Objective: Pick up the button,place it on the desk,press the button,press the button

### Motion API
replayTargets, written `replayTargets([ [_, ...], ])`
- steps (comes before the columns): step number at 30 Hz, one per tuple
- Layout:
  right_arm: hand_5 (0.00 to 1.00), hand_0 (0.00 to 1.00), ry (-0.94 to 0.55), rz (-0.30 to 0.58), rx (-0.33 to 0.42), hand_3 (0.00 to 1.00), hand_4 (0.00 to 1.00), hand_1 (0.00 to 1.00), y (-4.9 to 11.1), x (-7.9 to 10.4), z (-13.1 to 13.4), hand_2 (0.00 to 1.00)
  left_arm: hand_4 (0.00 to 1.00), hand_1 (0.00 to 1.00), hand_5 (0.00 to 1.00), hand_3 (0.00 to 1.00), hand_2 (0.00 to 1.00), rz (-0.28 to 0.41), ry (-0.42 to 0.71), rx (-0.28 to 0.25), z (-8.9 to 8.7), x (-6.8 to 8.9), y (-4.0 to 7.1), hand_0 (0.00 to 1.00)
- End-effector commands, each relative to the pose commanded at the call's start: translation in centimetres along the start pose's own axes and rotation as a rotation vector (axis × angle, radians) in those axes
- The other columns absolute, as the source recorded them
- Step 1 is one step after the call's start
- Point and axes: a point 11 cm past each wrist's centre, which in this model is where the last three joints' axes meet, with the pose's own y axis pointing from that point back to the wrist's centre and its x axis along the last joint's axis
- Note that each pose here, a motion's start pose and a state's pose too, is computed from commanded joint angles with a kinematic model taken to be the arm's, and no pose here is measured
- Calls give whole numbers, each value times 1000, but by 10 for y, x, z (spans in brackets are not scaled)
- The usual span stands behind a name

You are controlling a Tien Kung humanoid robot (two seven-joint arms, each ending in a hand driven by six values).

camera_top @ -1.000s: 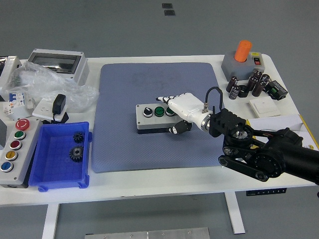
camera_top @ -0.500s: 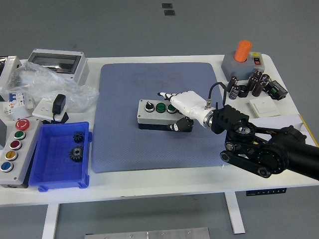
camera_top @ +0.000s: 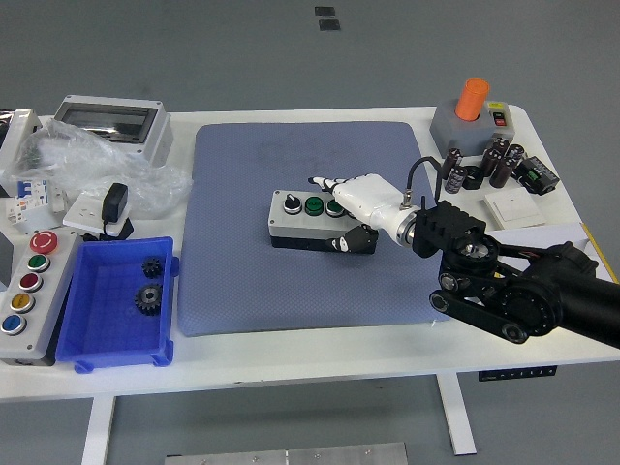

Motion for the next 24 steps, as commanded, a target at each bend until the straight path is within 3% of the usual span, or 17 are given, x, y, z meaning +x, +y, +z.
replayTargets([
  [17,2,705,8,-15,-16,998,532,713,-1,3,4,956,659,645,342,606,576,-10,1,1,1,-1,0,607],
  [18,11,763,7,-16,-16,998,563,765,-1,3,4,982,659,645,341,607,575,-10,1,1,1,-1,0,607],
  [23,11,763,-1,-19,-18,998,563,765,-1,2,4,982,659,645,341,607,575,-16,0,3,0,-1,0,607],
  [24,25,805,-2,-20,-19,998,571,788,-1,2,5,985,656,645,336,605,573,-17,0,3,0,-2,0,607],
])
